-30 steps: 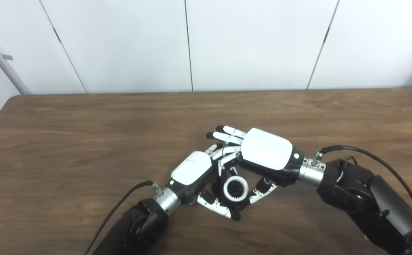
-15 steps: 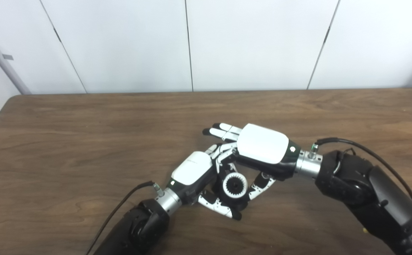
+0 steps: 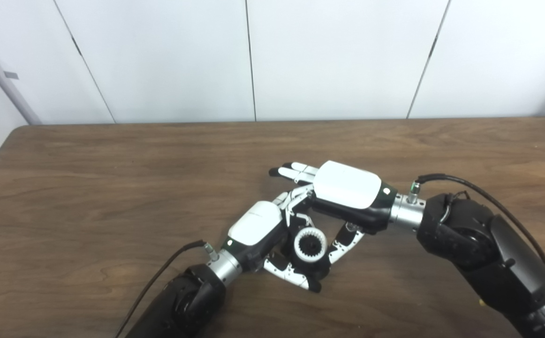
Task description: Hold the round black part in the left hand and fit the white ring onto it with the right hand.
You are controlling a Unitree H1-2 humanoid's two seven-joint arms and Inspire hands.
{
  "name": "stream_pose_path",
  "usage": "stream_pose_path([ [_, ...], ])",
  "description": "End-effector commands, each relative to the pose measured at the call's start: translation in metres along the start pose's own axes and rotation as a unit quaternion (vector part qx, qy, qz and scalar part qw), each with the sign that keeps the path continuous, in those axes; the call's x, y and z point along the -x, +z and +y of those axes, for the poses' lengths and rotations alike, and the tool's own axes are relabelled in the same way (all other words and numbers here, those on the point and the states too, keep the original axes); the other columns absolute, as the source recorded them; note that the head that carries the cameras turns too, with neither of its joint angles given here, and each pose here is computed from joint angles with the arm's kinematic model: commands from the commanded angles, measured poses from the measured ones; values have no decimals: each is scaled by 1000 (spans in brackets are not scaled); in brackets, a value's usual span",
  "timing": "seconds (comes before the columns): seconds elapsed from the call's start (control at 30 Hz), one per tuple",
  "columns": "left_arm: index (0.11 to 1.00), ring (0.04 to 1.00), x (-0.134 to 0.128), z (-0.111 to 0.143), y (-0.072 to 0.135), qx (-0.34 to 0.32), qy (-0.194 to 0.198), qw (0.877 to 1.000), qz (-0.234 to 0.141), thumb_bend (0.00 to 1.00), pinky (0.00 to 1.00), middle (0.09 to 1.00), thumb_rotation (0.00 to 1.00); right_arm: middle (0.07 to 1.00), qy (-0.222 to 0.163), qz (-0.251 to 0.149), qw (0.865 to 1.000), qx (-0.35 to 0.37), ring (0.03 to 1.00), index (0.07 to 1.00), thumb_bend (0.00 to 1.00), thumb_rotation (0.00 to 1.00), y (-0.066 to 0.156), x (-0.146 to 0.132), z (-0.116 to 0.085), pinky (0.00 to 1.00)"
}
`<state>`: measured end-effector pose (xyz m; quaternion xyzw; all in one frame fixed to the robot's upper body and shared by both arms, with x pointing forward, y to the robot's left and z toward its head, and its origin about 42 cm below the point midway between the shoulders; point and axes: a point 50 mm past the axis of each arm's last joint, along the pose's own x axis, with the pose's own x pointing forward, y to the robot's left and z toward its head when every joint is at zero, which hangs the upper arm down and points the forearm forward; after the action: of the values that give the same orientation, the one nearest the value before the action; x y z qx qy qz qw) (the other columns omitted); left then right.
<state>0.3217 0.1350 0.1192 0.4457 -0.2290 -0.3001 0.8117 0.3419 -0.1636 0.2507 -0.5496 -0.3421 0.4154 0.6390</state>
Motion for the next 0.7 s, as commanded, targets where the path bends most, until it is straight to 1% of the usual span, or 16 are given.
stream_pose_path([
  [0.0,479,930,-13,4,18,-16,2,999,-36,524,1000,772,62,778,3,-18,1000,-4,1000,481,525,139,4,-8,-2,1000],
  [0.1,479,941,-14,6,18,-16,2,999,-39,523,1000,765,60,781,7,-14,1000,-11,1000,481,525,138,4,-5,-1,1000],
  [0.2,478,947,-14,7,19,-18,0,999,-35,522,1000,765,54,784,16,-11,1000,-16,1000,481,525,138,4,-4,1,1000],
  [0.43,479,938,-12,9,22,-12,3,999,-34,522,1000,750,55,793,27,-4,999,-25,1000,482,525,140,2,0,3,1000],
  [0.67,479,935,-12,10,22,-10,4,999,-36,521,1000,739,54,778,23,1,999,-37,1000,482,525,138,-1,4,9,1000],
])
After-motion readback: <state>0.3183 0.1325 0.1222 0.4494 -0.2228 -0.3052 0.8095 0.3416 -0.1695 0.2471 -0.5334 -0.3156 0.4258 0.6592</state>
